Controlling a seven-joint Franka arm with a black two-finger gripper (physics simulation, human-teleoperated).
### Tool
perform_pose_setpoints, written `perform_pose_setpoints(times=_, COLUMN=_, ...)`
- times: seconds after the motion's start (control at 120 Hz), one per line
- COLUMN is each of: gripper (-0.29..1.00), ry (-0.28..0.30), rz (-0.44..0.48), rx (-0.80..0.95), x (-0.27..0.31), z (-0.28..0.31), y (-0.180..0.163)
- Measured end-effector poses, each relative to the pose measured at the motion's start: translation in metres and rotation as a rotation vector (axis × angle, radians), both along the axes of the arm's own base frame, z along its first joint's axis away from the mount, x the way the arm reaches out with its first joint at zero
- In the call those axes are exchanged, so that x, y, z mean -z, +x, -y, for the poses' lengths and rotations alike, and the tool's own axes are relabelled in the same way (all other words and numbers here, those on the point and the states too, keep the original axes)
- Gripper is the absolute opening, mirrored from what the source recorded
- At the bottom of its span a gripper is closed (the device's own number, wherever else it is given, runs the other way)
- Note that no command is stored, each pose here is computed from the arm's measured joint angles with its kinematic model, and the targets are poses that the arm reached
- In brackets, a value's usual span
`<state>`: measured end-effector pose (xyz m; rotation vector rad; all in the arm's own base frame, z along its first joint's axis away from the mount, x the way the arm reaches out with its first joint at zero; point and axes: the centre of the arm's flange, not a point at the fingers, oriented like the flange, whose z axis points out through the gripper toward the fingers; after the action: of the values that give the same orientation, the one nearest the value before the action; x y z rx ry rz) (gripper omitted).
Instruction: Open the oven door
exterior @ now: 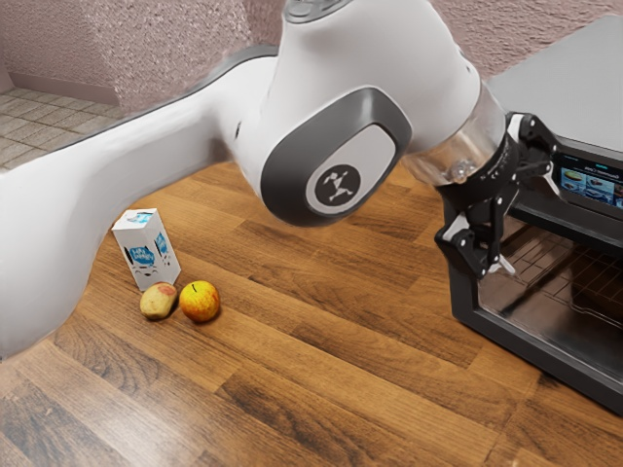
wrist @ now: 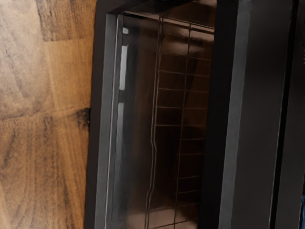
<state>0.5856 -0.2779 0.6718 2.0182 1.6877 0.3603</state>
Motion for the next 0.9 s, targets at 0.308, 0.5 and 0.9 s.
perform_pose_setpoints(times=0.308, gripper=0.70, ry=0.028, rz=-0.021, rx=0.005, x=0.034, z=-0.001, y=0.016)
perform_pose_setpoints(times=0.5, gripper=0.70, ry=0.021, rz=-0.056, rx=-0.014, x=0.055, z=-0.012, y=0.015)
perform_pose_setpoints(times=0.9, gripper=0.70, ry=0.023, rz=-0.062, rx=-0.129, x=0.061, z=-0.069, y=-0.080)
